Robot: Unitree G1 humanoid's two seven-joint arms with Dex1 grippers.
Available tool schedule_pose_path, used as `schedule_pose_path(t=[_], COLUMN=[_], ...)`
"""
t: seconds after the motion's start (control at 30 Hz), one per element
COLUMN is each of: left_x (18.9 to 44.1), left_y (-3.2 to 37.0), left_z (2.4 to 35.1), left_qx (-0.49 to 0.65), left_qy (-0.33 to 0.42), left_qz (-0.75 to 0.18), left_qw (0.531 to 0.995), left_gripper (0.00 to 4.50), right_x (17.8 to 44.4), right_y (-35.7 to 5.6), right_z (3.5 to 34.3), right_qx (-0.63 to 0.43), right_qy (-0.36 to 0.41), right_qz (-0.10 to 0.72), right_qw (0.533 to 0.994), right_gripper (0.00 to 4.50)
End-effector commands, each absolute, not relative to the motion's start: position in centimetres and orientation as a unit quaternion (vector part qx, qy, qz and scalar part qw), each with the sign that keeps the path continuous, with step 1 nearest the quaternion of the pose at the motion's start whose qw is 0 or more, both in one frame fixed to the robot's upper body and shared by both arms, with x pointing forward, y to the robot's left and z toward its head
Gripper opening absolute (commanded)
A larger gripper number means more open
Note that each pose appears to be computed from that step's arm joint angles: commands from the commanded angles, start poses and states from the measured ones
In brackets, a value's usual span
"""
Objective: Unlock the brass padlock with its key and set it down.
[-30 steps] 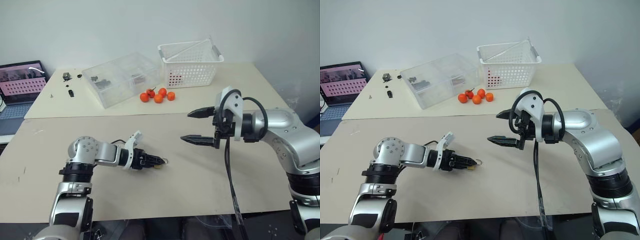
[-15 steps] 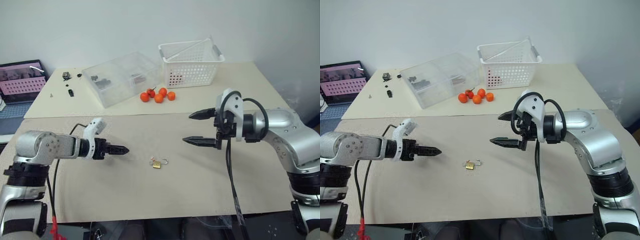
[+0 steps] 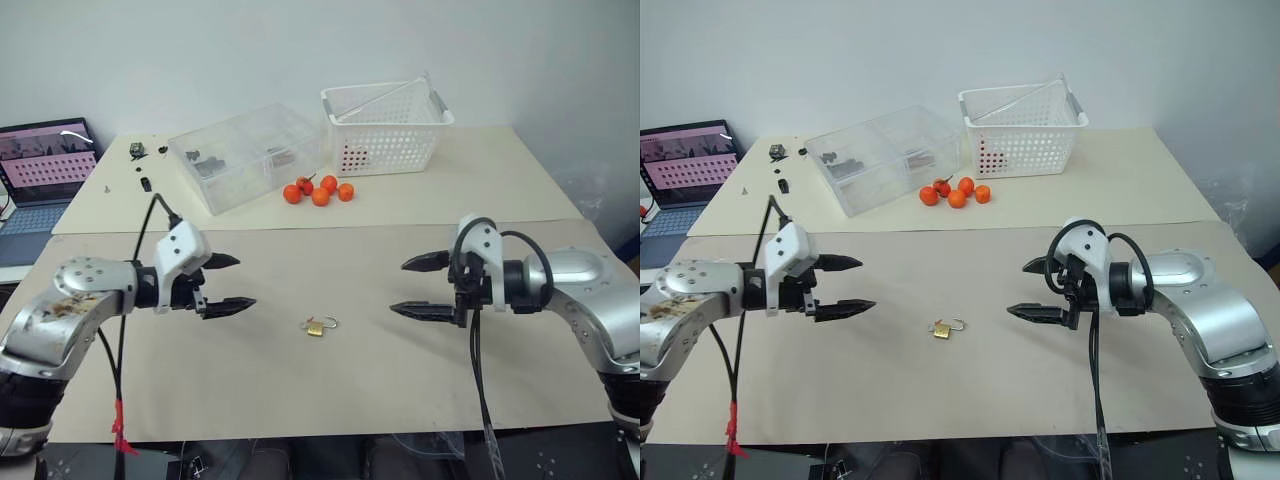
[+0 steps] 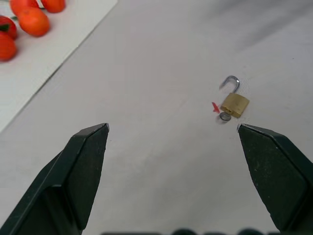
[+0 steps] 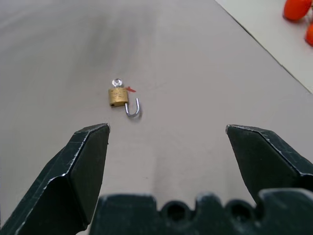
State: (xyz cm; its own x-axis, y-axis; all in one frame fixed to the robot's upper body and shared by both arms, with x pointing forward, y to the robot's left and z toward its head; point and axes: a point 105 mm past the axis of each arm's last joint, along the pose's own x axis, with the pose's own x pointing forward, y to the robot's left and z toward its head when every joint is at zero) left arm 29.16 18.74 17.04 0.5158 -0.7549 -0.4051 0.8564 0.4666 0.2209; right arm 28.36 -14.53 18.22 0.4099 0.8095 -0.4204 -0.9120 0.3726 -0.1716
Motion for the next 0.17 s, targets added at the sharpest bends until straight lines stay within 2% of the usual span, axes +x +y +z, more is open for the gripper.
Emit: schedule_pose_path(t=[0.03,0.17], left_x=[29.26,29.87], left_y=[18.19,17.63], left_z=[19.56,20.01], left_qx=[0.189,0.187], left_qy=[0.070,0.053], left_qz=[-0.481,-0.481], left_qw=[0.853,0.855], left_gripper=[4.49,4.49], right_x=[28.47,28.84], right_y=[-14.34,-14.19], right_z=[20.10,20.09], right_qx=[-0.184,-0.182], right_qy=[0.099,0.096], right_qz=[0.513,0.506], right_qw=[0.833,0.838], right_gripper=[4.50,4.50])
